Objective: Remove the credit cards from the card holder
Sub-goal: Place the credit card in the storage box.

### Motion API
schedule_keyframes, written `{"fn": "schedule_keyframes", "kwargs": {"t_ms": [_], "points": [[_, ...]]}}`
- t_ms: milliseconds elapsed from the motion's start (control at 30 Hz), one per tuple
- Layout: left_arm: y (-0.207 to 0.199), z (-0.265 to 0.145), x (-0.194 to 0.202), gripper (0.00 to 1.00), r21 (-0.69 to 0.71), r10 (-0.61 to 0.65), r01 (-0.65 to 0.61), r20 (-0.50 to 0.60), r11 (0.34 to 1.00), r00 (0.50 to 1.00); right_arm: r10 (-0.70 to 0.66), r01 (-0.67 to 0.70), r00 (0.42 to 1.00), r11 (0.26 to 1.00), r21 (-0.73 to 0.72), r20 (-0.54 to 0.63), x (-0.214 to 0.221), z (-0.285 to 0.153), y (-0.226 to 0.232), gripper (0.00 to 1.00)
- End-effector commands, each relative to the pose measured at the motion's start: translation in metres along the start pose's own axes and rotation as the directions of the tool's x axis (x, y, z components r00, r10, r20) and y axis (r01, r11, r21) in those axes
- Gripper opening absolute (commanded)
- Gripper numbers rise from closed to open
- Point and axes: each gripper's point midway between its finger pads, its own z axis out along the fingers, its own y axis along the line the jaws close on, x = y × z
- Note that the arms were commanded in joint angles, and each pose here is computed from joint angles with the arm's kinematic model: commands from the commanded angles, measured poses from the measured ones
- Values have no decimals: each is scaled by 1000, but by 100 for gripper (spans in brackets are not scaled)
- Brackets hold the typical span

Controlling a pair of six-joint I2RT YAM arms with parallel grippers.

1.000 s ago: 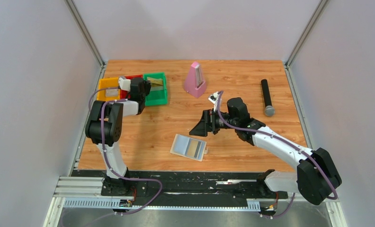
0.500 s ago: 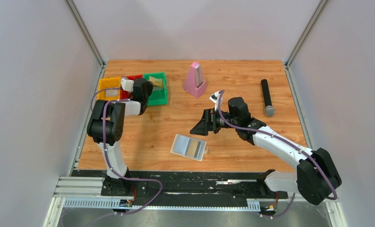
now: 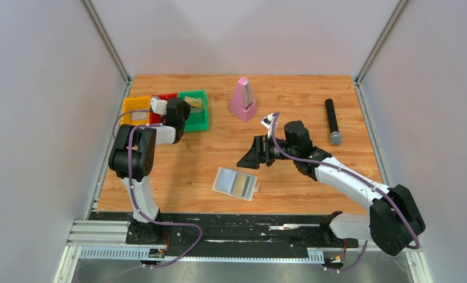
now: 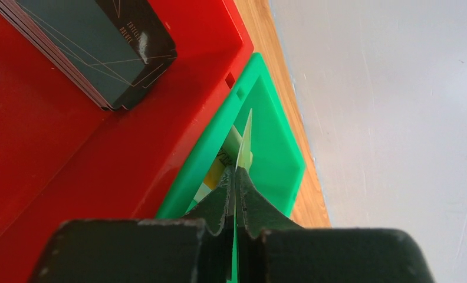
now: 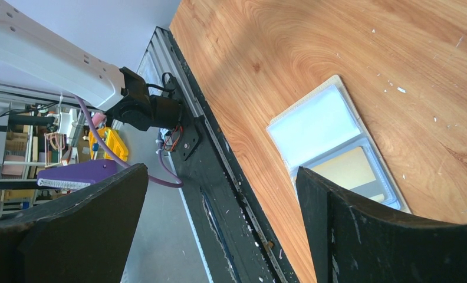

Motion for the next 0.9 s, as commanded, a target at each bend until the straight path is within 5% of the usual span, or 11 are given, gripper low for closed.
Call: {"fn": "schedule_keyframes", "kwargs": {"t_ms": [0, 867], "points": [[-19, -2, -16, 0, 27, -23, 21, 62, 999, 998, -48, 49, 998, 998, -39, 28, -11, -3, 12, 100], [-21, -3, -23, 0, 33, -114, 110, 181, 993, 977, -54, 55, 998, 997, -60, 8, -9, -1, 11, 100]]}}
